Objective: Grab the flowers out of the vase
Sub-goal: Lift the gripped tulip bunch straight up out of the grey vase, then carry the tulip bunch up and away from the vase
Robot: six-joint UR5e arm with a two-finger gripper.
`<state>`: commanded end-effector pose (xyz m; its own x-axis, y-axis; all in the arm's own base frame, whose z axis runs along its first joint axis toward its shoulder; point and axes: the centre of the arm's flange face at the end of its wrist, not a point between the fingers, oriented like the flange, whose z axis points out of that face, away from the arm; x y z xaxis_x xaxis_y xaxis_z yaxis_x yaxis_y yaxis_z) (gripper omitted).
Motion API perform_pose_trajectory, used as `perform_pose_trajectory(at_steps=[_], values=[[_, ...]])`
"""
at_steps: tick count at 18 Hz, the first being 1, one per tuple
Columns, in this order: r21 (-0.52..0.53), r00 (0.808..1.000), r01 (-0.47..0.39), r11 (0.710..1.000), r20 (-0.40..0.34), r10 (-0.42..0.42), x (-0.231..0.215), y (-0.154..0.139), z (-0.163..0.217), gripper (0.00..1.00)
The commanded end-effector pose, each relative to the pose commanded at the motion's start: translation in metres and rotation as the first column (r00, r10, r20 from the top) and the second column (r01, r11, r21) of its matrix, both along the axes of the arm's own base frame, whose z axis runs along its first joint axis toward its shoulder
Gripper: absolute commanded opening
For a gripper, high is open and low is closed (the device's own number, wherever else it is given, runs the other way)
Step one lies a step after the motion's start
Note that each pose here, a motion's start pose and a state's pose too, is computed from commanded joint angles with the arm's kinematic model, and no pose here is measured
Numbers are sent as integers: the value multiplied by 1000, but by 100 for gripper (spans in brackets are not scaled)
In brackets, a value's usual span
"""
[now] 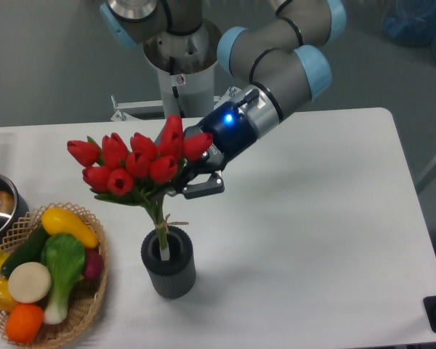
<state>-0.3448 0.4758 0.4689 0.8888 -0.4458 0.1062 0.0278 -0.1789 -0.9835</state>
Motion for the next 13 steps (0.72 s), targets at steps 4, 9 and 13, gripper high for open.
perform_pose_trajectory(at_steps=[4,9,13], values=[[-31,999,-21,999,42,23,13,-9,28,10],[-110,994,-88,990,55,95,12,-18,51,10],[-213,976,-215,953,-15,217,-17,-31,54,10]])
